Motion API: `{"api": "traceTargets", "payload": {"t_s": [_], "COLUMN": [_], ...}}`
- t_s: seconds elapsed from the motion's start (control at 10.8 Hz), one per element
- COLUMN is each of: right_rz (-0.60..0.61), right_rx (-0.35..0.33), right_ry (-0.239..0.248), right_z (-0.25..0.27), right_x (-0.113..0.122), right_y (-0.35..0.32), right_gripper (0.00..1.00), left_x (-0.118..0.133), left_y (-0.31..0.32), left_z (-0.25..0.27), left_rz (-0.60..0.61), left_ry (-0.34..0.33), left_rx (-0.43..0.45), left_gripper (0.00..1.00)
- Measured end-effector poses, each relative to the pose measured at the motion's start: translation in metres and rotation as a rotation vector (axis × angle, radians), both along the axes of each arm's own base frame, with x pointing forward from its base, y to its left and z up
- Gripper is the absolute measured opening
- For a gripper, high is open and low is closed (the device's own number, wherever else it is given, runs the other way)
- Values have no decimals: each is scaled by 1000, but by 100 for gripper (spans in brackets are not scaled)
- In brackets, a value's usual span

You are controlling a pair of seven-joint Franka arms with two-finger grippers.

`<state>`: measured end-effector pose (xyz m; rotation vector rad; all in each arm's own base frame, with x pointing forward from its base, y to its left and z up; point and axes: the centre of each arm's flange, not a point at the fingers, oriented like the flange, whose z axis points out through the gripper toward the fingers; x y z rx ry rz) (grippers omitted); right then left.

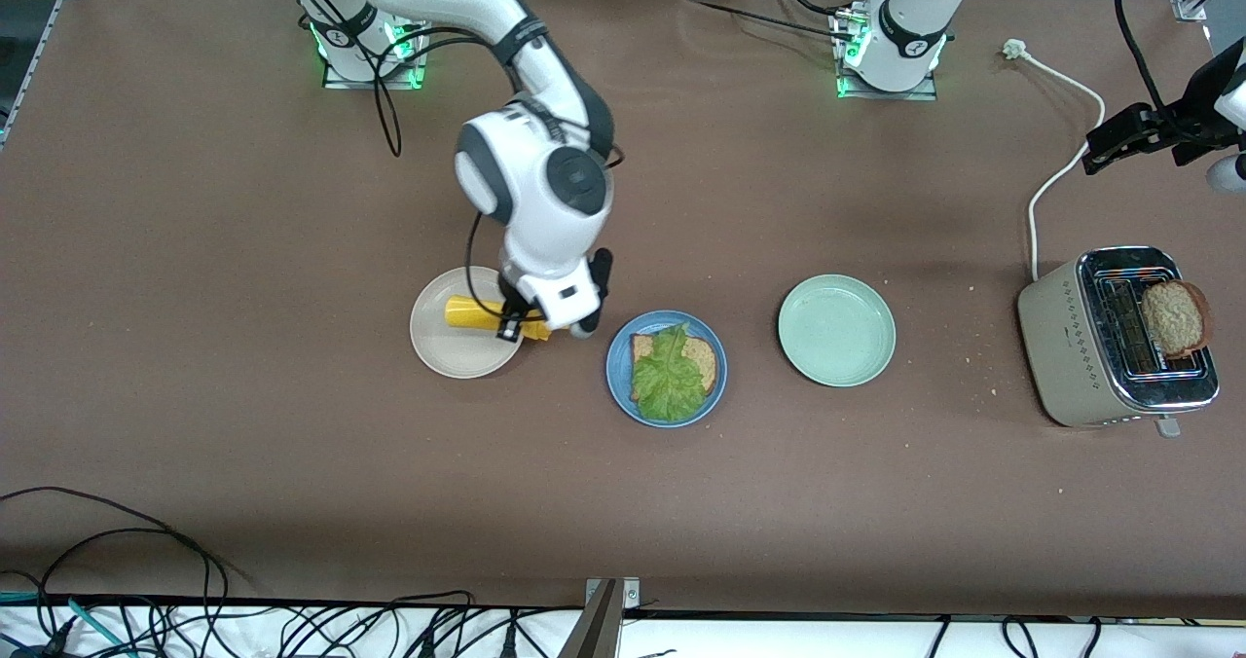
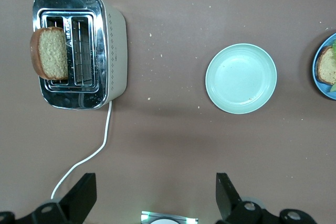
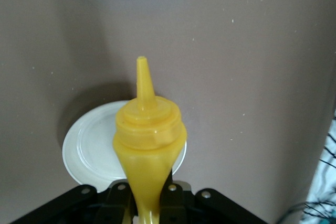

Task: Make sandwich in blue plate with both arms
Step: 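Carry the mustard bottle with the right gripper toward the blue plate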

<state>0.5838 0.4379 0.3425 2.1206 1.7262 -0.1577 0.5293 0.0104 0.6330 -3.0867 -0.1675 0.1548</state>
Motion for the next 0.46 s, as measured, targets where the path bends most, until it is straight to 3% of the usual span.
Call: {"api": "traceTargets", "payload": {"t_s": [0.18, 0.46], "right_rz": [29, 26], "right_rx": [-81, -143], "right_ry": [-68, -133], "right_z": [-23, -42], "right_x": [-32, -30], "right_y": [41, 49], "right_gripper": [15, 15], "left_x": [0, 0], "left_y": [2, 3], "left_z": [0, 0], "left_rz": [3, 5], "left_ry": [0, 1], "left_rx": [0, 0], "left_gripper": [100, 100]}}
